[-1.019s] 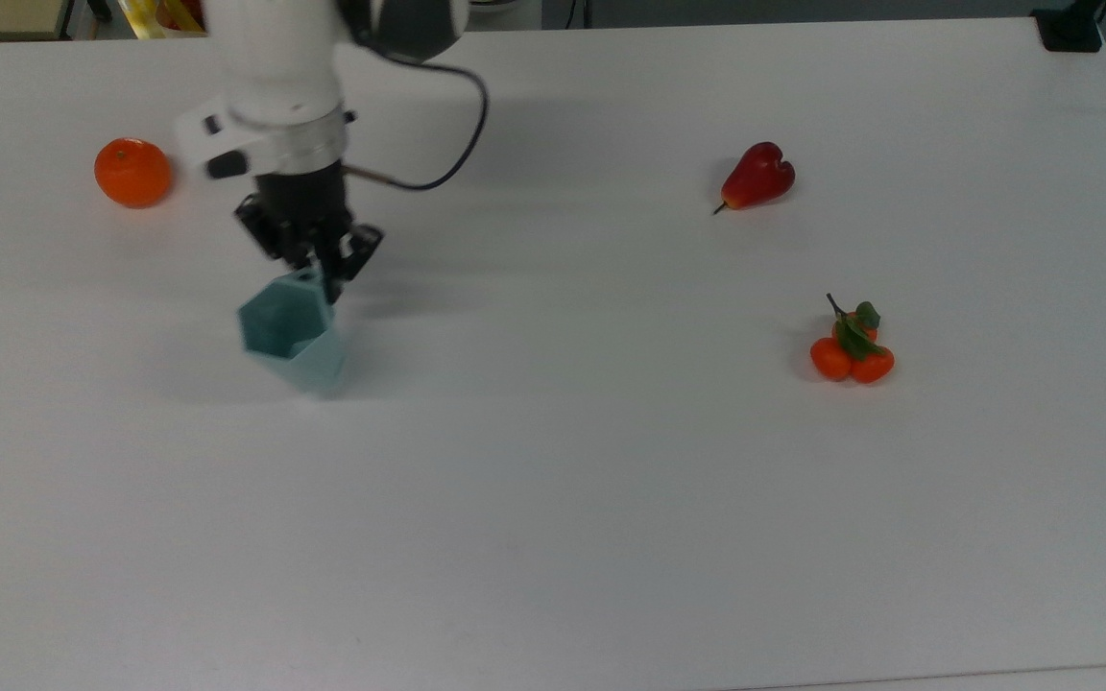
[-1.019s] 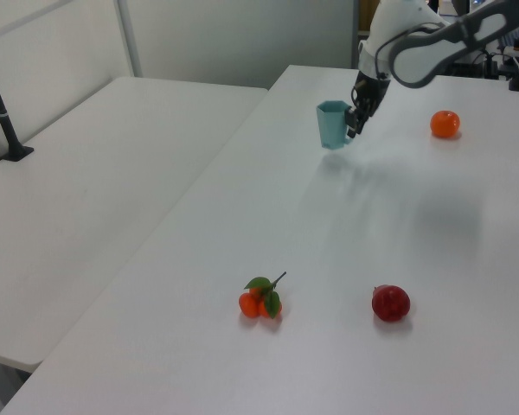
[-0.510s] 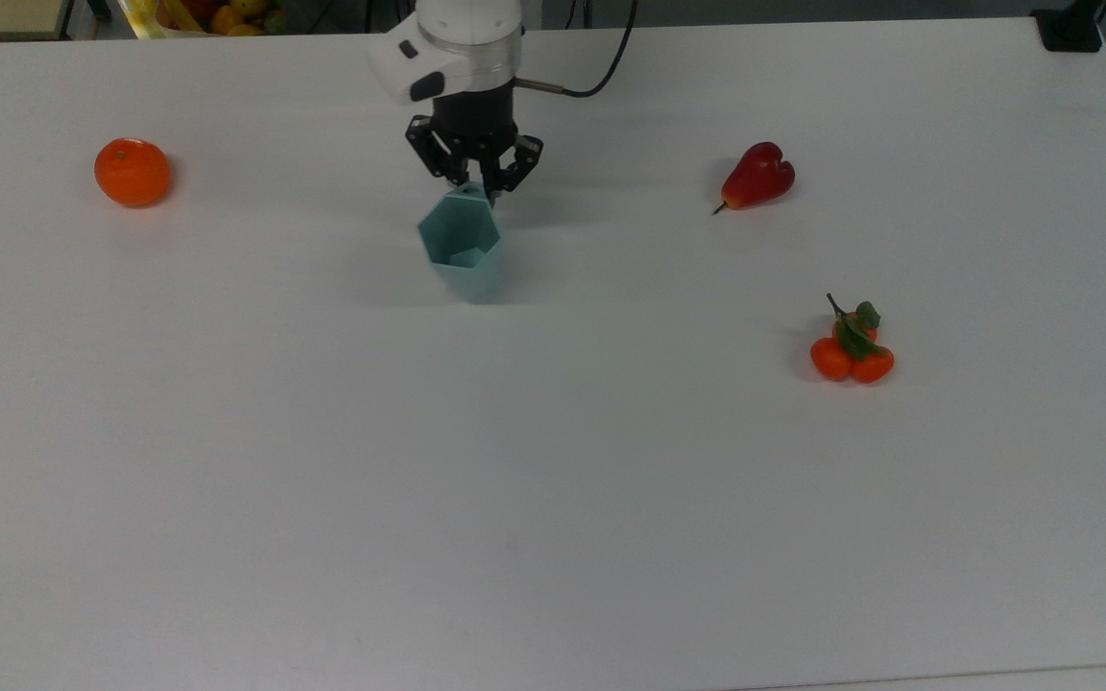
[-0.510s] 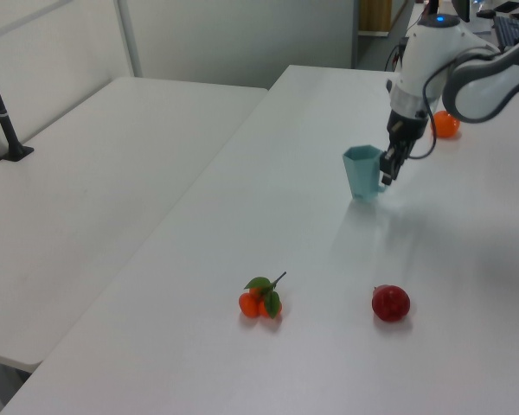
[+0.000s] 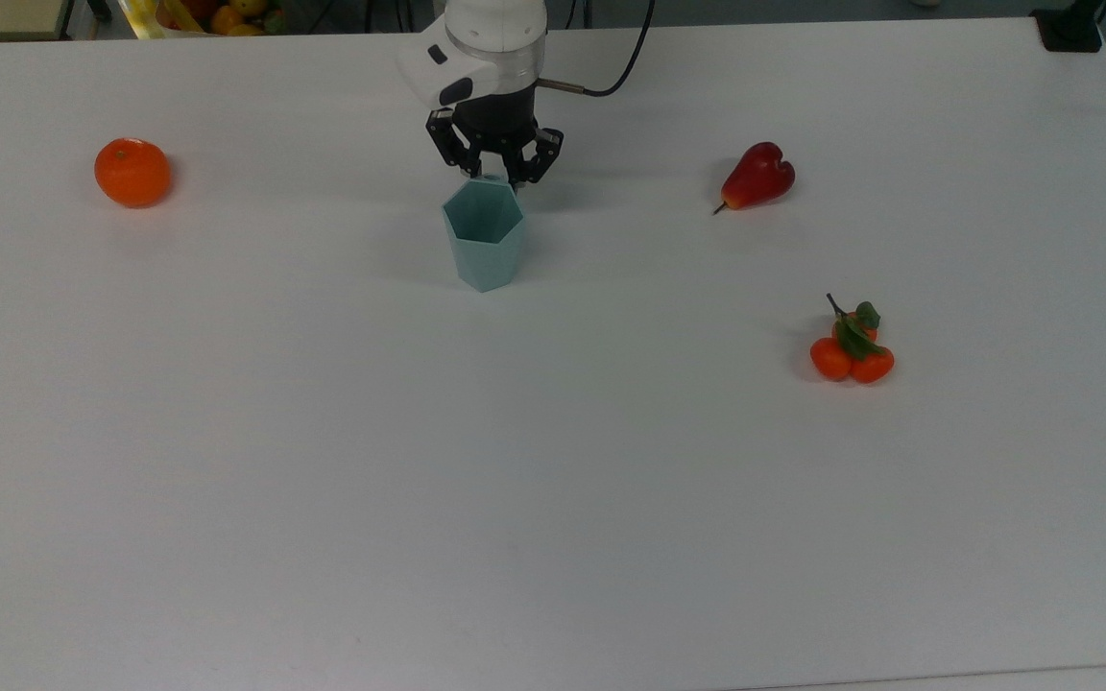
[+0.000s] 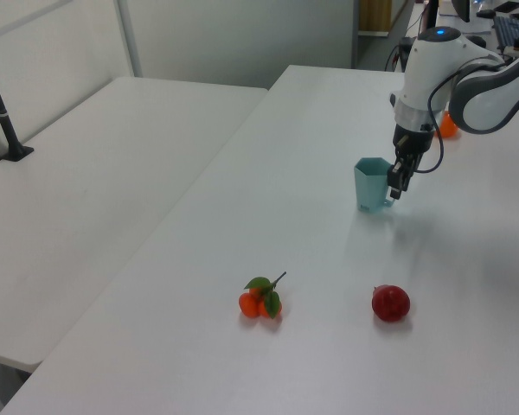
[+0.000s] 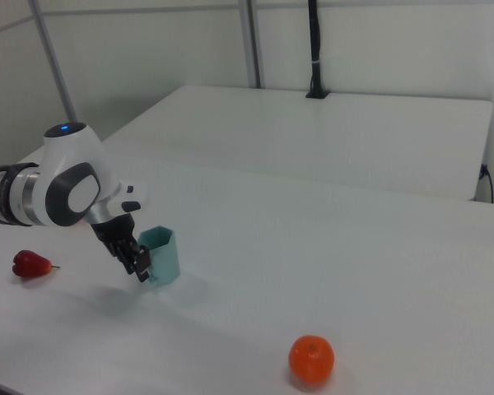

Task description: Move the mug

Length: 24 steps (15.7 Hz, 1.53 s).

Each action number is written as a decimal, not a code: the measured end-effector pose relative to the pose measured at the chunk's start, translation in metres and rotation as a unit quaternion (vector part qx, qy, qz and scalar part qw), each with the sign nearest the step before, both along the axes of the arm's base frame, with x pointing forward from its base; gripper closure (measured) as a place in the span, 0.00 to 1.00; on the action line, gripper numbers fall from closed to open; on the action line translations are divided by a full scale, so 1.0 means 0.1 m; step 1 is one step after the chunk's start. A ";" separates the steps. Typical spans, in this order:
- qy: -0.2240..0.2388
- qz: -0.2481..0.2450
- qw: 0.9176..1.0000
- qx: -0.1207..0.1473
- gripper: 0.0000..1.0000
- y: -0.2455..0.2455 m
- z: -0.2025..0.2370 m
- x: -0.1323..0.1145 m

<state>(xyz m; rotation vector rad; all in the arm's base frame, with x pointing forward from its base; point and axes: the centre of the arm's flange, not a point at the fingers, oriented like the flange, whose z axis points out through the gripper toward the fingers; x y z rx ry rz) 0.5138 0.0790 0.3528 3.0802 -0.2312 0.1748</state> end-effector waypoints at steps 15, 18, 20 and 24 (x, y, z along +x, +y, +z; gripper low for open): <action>0.096 0.091 0.991 -0.030 0.00 -0.16 2.11 0.27; 0.088 0.088 0.992 -0.023 0.00 -0.46 2.45 0.29; 0.081 0.089 0.992 -0.021 0.00 -0.61 2.54 0.30; 0.079 0.093 0.992 -0.021 0.00 -0.63 2.57 0.31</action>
